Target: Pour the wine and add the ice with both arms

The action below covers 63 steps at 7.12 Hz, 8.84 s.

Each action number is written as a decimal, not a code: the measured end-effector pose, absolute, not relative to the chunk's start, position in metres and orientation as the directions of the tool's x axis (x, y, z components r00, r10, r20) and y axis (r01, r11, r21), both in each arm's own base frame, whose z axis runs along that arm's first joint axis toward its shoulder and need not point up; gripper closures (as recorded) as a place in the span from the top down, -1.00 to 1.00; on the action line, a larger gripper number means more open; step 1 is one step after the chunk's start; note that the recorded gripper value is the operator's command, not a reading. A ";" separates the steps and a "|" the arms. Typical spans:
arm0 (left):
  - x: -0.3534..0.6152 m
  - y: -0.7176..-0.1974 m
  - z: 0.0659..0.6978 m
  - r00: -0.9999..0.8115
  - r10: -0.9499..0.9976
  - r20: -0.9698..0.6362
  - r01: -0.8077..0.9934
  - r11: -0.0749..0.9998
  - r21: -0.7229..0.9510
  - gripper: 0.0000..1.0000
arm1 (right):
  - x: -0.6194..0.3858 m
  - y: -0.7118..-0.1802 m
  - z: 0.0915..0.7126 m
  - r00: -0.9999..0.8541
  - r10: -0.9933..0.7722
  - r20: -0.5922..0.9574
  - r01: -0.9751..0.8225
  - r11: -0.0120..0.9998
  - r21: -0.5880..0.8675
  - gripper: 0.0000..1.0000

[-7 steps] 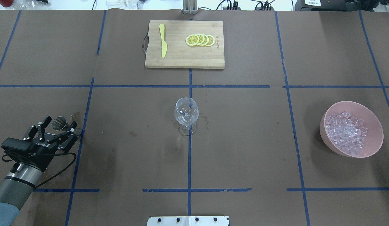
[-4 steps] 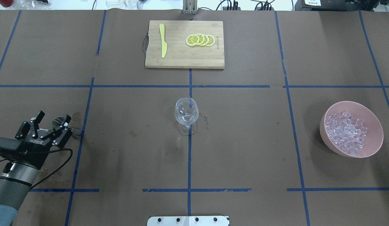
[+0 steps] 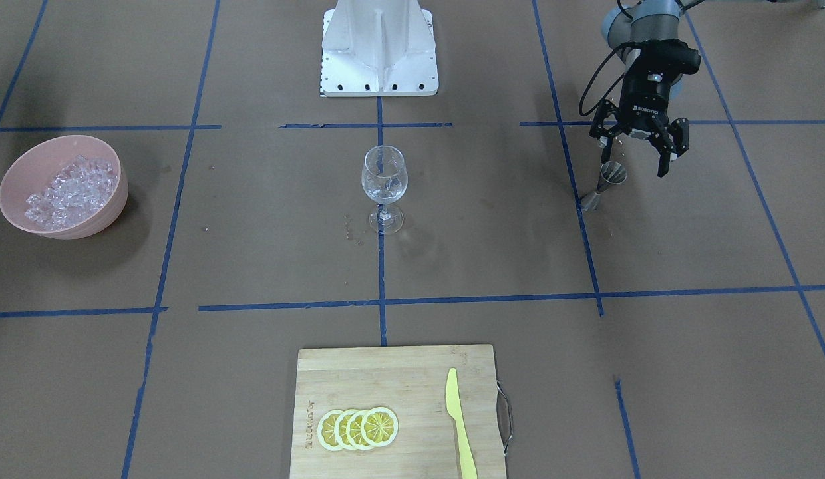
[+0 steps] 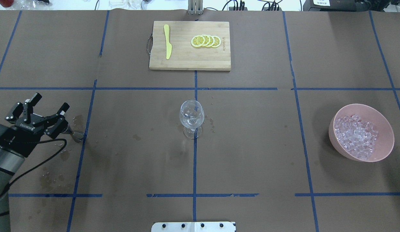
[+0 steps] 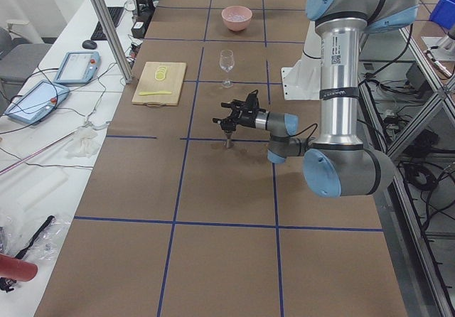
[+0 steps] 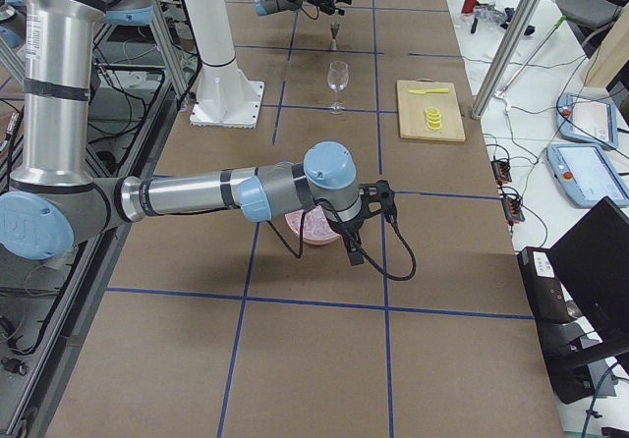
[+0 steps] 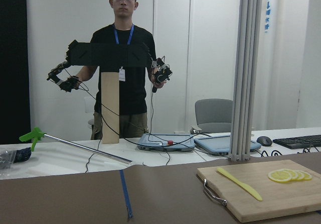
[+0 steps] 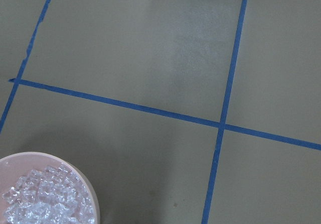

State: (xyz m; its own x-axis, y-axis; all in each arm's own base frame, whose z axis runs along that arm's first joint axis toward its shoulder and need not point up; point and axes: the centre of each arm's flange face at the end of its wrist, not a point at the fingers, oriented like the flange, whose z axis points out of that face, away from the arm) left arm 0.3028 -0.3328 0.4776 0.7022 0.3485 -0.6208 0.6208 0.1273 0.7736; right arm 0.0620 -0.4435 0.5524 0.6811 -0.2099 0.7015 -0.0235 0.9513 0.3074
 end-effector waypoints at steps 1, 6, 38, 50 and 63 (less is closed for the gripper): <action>0.281 -0.372 0.476 0.729 0.401 -0.555 0.537 0.169 0.827 0.99 | 0.062 -0.444 0.552 0.681 -0.210 0.701 -0.023 0.951 0.307 1.00; 0.092 -0.536 0.468 0.847 0.484 -0.219 -0.011 0.428 0.904 1.00 | 0.062 -0.444 0.553 0.681 -0.209 0.702 -0.024 0.951 0.307 1.00; -0.065 -0.474 0.553 0.658 0.167 -0.734 -0.079 0.985 0.153 1.00 | -0.213 -0.358 0.498 0.687 -0.149 0.711 -0.078 0.958 0.276 -1.00; -0.078 -0.437 0.600 0.692 0.136 -0.709 -0.059 0.990 0.132 1.00 | -0.442 -0.395 0.093 0.614 -0.149 0.775 -0.030 0.977 0.212 -1.00; -0.078 -0.429 0.609 0.694 0.124 -0.709 -0.058 0.992 0.116 1.00 | -0.494 -0.387 0.067 0.653 -0.172 0.738 -0.055 0.961 0.273 1.00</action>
State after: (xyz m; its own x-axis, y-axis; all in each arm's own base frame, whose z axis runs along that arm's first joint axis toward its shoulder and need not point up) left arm -0.0784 -0.4292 0.6090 0.6940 0.1237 -0.7093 -0.0583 0.9915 0.1159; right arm -0.4944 -0.3870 0.0669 0.6525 -0.1719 0.7380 -0.0552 0.9606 0.2725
